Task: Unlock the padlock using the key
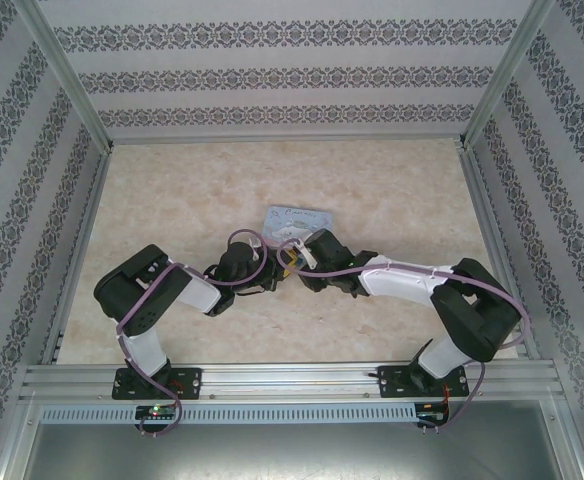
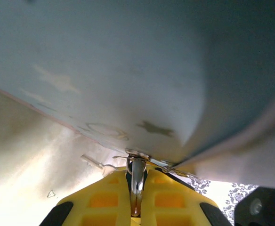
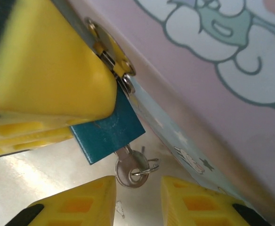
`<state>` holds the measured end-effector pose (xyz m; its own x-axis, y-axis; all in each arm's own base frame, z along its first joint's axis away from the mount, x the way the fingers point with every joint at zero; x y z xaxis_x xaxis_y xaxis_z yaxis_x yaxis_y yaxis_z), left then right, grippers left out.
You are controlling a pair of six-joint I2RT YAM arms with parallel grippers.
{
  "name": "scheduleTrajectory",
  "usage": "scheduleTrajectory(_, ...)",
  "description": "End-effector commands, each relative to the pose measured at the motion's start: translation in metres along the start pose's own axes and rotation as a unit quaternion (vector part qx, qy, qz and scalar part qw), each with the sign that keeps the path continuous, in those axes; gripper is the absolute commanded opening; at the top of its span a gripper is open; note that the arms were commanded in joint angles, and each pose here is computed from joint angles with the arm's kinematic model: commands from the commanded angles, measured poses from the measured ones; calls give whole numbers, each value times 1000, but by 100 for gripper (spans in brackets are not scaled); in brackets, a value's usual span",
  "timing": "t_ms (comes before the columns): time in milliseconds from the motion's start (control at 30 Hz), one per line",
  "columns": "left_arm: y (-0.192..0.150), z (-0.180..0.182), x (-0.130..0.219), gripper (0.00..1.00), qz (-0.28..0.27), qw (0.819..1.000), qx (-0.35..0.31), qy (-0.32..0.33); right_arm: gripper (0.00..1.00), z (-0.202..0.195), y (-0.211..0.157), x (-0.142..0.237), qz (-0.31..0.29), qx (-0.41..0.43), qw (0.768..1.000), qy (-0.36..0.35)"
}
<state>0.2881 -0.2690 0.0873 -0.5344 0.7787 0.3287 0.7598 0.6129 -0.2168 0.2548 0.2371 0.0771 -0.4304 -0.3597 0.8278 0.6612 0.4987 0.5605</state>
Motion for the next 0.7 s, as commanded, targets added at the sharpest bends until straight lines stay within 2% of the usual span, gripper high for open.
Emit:
scheduleTrajectory(0,-4,-22,1,0,16,999,-18,-29,31,-1,18,0,-24,14,999,-18)
scheduleTrajectory(333,-5,-18,2,0,18,999,-18,-24,24,-4,34,0,-33,14,999,-24)
scheduleTrajectory(567,-4,-16,1,0,17,999,-18,-23,24,-3,40,7,-46,11,999,-17)
scheduleTrajectory(667,-4,-16,0,0,18,999,-18,-22,16,-2,43,7,-46,10,999,-12)
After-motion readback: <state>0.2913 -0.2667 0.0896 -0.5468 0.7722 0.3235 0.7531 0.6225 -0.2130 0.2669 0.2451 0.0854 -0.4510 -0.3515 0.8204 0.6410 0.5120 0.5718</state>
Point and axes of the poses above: each hand's point on the last joint's axis, 136 mm out from that joint toward the fingers, its own x axis back along the fingers, its own z axis along the line the jaws close on, y = z × x, the point moved 4 cm from there along x, back along the fingers
